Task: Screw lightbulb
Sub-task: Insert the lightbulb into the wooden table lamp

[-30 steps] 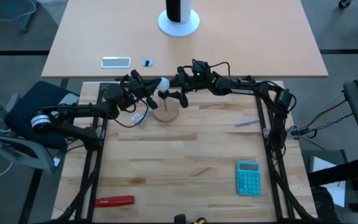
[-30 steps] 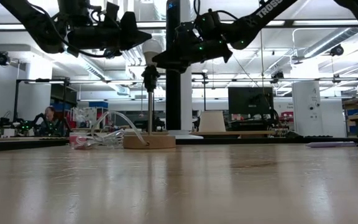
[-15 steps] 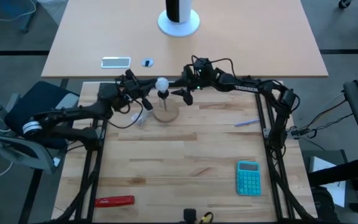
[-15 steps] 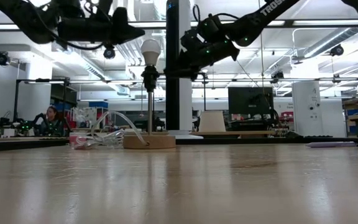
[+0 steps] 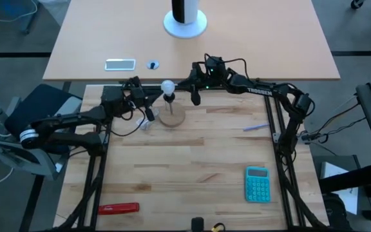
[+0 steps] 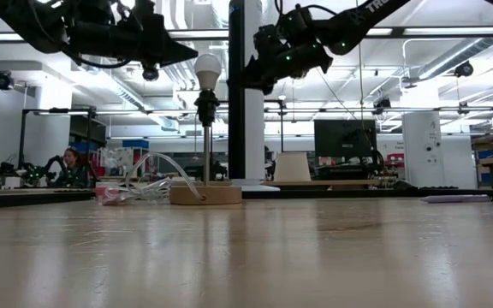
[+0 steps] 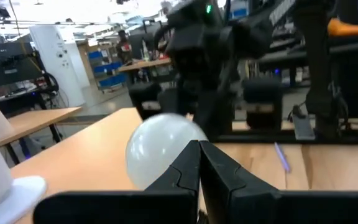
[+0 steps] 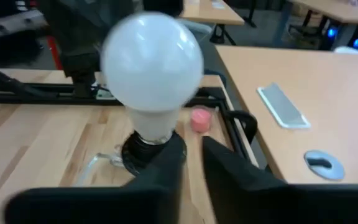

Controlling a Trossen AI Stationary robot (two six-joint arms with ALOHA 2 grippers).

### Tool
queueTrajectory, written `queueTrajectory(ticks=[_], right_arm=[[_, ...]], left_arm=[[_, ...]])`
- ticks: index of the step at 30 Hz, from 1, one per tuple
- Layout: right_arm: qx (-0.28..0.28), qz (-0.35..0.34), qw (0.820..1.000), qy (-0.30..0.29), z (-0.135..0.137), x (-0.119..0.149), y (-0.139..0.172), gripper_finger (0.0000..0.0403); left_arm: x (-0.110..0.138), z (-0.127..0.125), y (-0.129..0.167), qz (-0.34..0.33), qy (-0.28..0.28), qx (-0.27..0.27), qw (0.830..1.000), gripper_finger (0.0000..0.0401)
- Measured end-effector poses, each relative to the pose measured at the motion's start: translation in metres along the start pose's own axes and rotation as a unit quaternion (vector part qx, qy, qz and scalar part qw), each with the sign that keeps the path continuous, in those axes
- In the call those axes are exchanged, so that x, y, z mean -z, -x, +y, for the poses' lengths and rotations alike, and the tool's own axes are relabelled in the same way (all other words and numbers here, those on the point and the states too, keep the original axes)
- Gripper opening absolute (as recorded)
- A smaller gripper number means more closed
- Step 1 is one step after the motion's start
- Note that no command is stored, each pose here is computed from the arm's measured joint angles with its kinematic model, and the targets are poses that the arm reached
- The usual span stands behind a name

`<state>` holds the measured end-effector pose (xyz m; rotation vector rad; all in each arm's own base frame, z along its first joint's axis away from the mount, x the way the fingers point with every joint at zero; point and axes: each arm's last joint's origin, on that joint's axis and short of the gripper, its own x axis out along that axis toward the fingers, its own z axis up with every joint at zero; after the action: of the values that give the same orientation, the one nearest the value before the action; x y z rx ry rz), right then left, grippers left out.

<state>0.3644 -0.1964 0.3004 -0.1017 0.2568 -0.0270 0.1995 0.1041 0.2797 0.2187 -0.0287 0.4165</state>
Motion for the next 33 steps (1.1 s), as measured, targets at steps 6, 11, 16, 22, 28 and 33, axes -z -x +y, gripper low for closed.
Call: queueTrajectory(ticks=[6,11,16,22,28,33], right_arm=[[0.008,-0.01,1.0,0.026,0.01,-0.008,-0.002,0.0015],[0.014,-0.018,0.999,0.045,0.014,-0.011,-0.004,0.0006],[0.011,-0.018,0.998,0.056,0.02,-0.012,-0.006,0.0002],[0.002,-0.014,0.998,0.059,0.024,-0.012,-0.008,0.0001],[-0.003,-0.002,0.999,0.053,0.025,-0.01,-0.007,0.0002],[0.043,0.025,0.998,0.049,0.024,-0.01,-0.004,0.0002]], left_arm=[[0.003,0.0,0.0,0.016,-0.024,0.0,1.0,0.0],[0.004,0.001,0.0,0.021,-0.025,-0.017,0.999,0.0],[0.004,0.001,-0.001,0.022,-0.025,-0.02,0.999,0.0],[0.005,0.003,0.0,0.029,-0.022,-0.052,0.998,0.0],[0.007,0.002,0.0,0.037,-0.02,-0.047,0.998,0.0],[0.008,0.002,0.002,0.046,-0.013,-0.045,0.998,0.0]])
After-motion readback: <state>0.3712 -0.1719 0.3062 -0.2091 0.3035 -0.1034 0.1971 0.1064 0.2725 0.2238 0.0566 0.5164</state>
